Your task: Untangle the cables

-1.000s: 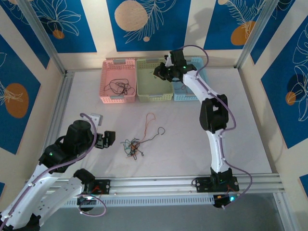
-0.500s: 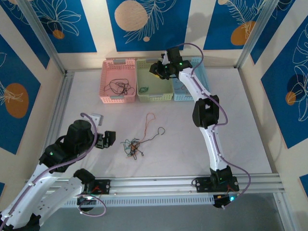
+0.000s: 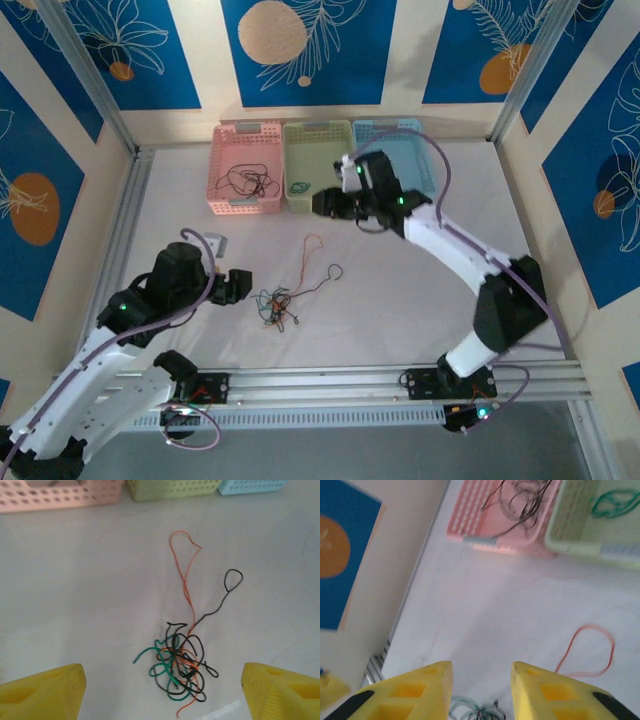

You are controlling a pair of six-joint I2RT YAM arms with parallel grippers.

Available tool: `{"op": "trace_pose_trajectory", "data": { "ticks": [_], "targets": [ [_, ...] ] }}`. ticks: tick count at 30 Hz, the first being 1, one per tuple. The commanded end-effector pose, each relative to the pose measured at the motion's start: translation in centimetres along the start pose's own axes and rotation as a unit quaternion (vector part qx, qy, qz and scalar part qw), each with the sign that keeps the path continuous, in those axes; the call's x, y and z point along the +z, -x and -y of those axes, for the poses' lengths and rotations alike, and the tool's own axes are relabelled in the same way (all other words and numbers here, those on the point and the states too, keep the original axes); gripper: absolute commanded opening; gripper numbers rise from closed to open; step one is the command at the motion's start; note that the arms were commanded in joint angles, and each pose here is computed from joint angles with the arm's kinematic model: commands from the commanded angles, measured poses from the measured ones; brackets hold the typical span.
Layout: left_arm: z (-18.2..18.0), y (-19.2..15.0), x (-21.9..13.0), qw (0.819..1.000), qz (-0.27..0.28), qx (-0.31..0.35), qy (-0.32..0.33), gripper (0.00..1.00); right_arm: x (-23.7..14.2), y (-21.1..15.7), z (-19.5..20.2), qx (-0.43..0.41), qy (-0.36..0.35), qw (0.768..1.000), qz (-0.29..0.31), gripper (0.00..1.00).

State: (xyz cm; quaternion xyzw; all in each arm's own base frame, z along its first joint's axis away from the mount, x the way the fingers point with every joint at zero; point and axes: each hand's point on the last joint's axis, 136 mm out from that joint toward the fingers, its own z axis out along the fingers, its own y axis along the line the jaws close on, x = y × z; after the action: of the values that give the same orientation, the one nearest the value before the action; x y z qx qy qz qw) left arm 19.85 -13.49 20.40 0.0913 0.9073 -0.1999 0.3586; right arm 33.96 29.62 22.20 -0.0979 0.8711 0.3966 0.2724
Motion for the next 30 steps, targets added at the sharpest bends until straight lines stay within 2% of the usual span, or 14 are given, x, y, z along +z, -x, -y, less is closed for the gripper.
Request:
{"op": "trace_pose_trajectory", "data": {
  "ticks": [1, 3, 7, 11, 17, 22, 28, 30],
  "targets": [
    [1.1, -1.4, 2.5, 0.998, -0.019, -0.048, -0.035, 0.78, 1.4, -3.4, 2.1, -0.016, -0.009, 1.0, 0.016, 0.37],
    [0.8, -3.1, 4.2, 0.997, -0.036, -0.062, -0.03, 0.77, 1.9, -5.6, 2.5, -0.018, -0.01, 1.0, 0.008, 0.37],
    [0.8, -6.5, 7.0, 0.992, -0.08, -0.086, -0.036, 0.69, 3.1, -8.8, 3.8, -0.043, -0.028, 0.999, -0.004, 0.37],
    [0.9, -8.5, 8.5, 0.991, -0.099, -0.088, -0.034, 0.65, 4.0, -9.2, 4.3, -0.042, -0.032, 0.999, -0.013, 0.36],
    [1.3, -7.9, 8.5, 0.991, -0.091, -0.085, -0.039, 0.62, 4.8, -9.5, 4.6, -0.05, -0.052, 0.997, -0.022, 0.36],
    [0.3, -6.2, 7.5, 0.996, -0.081, -0.041, 0.014, 0.6, 4.9, -9.5, 4.9, -0.047, -0.057, 0.997, -0.021, 0.36],
    [1.3, -5.5, 9.0, 0.995, -0.101, -0.02, 0.012, 0.49, 4.7, -9.4, 5.3, -0.039, -0.061, 0.997, -0.018, 0.36],
    [0.9, -5.6, 9.7, 0.993, -0.116, -0.01, 0.031, 0.41, 4.7, -9.4, 5.4, -0.035, -0.062, 0.997, -0.018, 0.36]
  ]
}}
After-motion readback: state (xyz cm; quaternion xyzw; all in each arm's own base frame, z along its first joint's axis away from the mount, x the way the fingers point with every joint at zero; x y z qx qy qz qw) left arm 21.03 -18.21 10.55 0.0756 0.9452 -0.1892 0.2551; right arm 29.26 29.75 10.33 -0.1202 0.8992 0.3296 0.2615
